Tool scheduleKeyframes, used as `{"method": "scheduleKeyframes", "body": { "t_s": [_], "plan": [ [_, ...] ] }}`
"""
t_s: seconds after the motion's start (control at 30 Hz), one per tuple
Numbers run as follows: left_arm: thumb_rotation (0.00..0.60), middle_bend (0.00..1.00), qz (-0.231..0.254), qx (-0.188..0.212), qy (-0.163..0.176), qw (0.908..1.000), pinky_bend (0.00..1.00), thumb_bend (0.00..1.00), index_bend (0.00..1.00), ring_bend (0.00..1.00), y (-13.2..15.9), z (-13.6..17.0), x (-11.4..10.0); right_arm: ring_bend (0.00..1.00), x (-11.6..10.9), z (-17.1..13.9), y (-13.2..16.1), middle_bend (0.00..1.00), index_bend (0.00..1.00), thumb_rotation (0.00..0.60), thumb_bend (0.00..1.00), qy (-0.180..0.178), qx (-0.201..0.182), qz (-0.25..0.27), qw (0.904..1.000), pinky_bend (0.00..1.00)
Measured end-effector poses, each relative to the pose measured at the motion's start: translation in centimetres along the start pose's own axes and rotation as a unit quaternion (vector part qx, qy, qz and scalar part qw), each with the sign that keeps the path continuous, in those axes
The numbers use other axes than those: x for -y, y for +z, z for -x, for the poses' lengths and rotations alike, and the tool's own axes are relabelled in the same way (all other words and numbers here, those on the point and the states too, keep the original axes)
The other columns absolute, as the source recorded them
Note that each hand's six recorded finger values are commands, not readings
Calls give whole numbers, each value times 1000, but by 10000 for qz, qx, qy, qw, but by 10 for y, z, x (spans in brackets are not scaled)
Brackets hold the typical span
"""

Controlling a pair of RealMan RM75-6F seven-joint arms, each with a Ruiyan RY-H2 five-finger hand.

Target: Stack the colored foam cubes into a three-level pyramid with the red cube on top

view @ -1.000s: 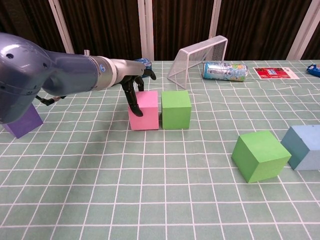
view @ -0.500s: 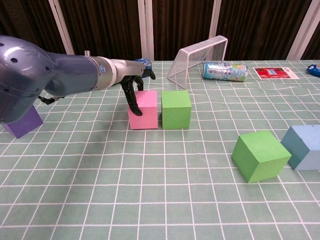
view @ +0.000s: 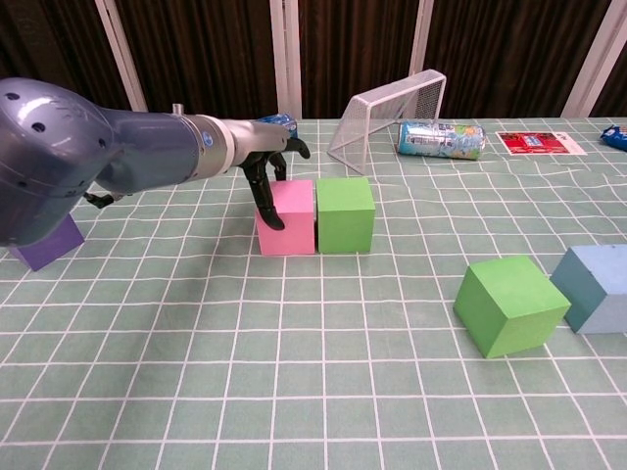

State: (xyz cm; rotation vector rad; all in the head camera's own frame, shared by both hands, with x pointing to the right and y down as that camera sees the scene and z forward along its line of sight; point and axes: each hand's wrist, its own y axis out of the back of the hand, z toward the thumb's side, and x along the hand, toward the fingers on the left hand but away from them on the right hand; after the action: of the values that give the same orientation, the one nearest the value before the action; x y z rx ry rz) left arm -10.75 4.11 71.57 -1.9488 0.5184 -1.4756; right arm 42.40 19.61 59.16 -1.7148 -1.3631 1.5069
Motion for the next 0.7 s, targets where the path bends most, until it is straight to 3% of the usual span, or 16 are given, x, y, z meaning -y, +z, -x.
{"method": "scheduleKeyframes", "body": {
  "t_s": [0.7],
  "plan": [
    [600, 417, 24, -15, 21, 10000, 45, 264, 0, 53, 1, -2, 0, 0, 0, 0, 0, 0, 0, 600, 242, 1, 6, 1, 10000, 0]
  ]
}}
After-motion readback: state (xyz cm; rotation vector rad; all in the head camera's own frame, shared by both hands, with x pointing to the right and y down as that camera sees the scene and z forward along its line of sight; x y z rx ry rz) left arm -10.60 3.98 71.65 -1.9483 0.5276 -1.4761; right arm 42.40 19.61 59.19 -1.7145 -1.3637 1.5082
